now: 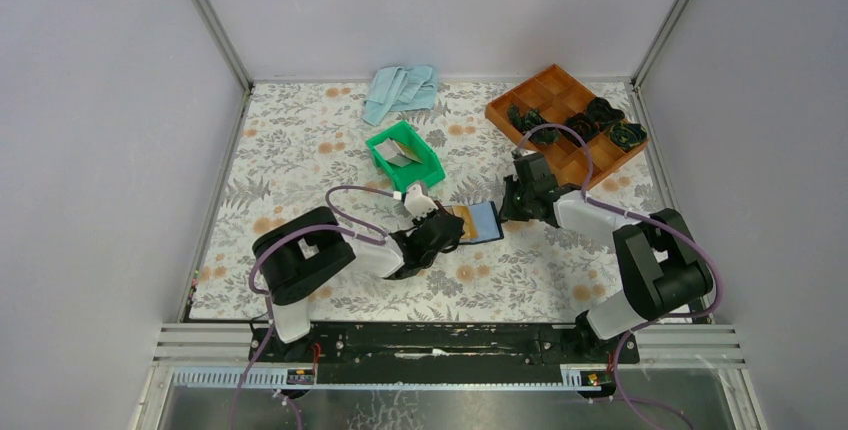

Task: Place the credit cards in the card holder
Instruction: Insert the credit card into the card holder.

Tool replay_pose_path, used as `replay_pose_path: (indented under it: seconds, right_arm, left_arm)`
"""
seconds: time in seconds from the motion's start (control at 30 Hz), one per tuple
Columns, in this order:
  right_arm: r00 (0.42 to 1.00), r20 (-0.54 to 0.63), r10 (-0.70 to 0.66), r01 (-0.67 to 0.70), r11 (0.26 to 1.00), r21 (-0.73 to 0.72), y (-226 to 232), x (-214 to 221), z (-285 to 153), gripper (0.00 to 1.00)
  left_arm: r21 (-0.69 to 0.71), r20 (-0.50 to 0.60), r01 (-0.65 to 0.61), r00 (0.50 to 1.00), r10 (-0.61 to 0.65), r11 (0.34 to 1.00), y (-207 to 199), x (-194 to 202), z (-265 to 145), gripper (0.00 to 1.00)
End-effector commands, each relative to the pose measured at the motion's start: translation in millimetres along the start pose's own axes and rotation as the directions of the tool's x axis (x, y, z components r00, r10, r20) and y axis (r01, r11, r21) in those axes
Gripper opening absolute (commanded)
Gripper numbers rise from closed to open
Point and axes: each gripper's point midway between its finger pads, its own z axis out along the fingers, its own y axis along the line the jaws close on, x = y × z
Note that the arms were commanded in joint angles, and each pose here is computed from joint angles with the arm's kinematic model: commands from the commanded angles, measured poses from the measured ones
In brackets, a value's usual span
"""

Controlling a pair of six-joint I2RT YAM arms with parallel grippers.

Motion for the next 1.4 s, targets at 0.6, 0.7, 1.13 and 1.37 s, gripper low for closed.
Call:
replay_pose_path:
  seconds: [0.6,0.7,1.13,1.37]
  right_arm:
    - [1.0,0.004,-0.015,0.015,1.0,-0.027,7.8,-11.3,6.0,0.0]
    - [1.0,-0.005,-0.015,0.015,1.0,-0.024,6.9,-9.1,9.8,0.0]
    - [1.0,-0.024,-0.015,0.014,1.0,-0.014,4.1,-4.7,15.9,0.0]
    - [1.0,-0.022,-0.017,0.017,1.0,-0.004,2.1,-5.1,15.0,0.0]
  left_arm:
    - [-0.148,-0.074,-0.147,0.988,0.138,0.978,49.1,20.0,-2.5,0.0]
    - [-0.146,-0.084,-0.154,0.986,0.143,0.977,49.1,22.8,-1.5,0.0]
    - [-0.136,-0.128,-0.174,0.979,0.157,0.975,50.2,33.6,0.9,0.0]
    - [-0.174,-0.133,-0.182,0.978,0.16,0.968,66.7,32.1,-5.9,0.0]
